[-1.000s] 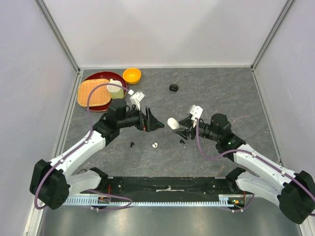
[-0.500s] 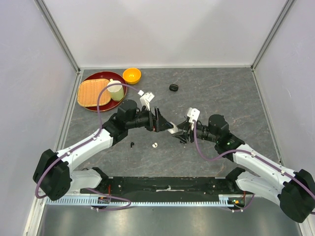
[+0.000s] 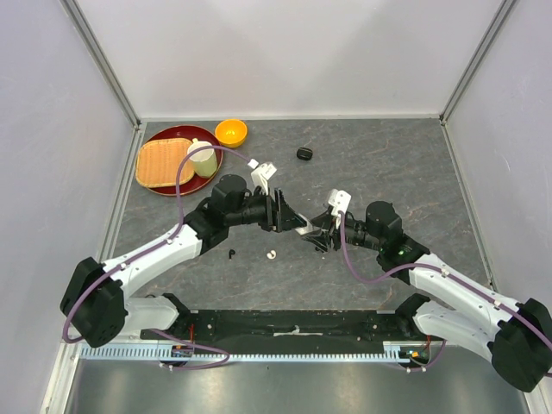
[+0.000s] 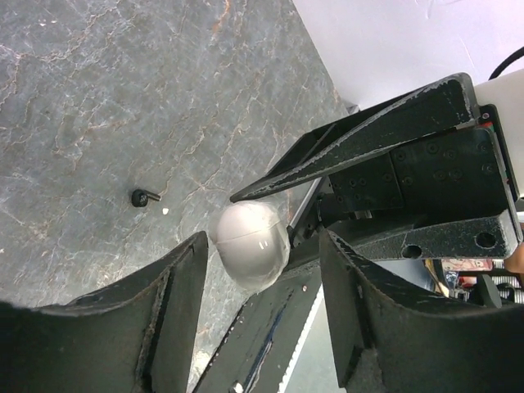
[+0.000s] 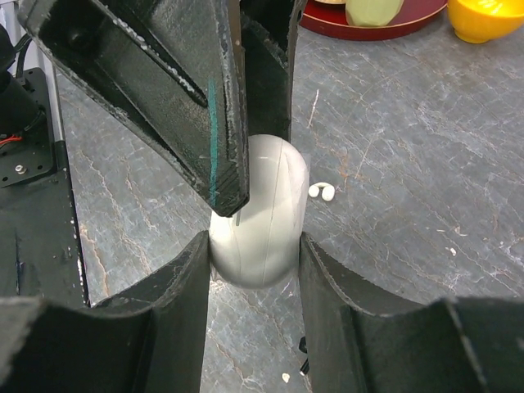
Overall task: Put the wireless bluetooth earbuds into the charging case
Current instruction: Open the charging case.
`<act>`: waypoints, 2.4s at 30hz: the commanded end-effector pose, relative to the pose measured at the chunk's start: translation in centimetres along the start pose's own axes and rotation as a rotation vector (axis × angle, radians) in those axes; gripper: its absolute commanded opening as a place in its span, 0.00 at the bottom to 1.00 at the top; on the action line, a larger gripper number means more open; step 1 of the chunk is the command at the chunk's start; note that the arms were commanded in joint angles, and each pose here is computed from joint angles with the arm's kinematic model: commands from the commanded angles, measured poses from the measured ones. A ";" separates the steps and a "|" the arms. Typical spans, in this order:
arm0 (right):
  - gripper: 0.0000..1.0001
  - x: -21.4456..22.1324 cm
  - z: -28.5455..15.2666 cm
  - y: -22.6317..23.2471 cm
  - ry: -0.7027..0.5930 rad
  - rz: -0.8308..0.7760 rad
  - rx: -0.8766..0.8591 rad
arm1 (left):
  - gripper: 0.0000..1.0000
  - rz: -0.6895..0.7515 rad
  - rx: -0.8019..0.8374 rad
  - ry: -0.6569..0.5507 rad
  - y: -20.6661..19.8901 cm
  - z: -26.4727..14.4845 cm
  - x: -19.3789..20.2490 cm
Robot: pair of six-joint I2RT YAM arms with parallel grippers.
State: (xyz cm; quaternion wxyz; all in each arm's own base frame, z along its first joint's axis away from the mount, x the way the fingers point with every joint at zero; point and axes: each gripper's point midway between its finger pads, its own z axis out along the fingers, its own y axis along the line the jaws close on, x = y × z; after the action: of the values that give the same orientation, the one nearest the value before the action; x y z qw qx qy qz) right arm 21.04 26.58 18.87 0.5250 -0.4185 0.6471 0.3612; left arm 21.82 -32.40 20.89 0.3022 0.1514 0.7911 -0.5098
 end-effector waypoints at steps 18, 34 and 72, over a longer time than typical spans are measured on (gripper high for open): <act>0.00 -1.0 -0.3 0.1 -0.056 -0.084 0.010 | 0.33 -0.014 0.021 0.028 -1.3 1.4 -0.4; 0.81 -4.6 -1.0 -2.9 -0.111 0.059 0.215 | 0.02 0.147 -0.185 -0.201 1.9 -2.4 -2.7; 0.98 -14.6 2.5 -0.7 -0.390 1.292 -0.052 | 0.02 0.805 0.058 -0.892 -5.3 -11.7 -8.1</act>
State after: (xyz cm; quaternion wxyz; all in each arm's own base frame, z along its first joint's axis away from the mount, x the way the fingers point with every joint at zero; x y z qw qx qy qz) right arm 24.16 31.63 31.68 0.3478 0.0215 0.6871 0.6375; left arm 21.21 -24.44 30.86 0.7221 0.2198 0.5047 -0.4190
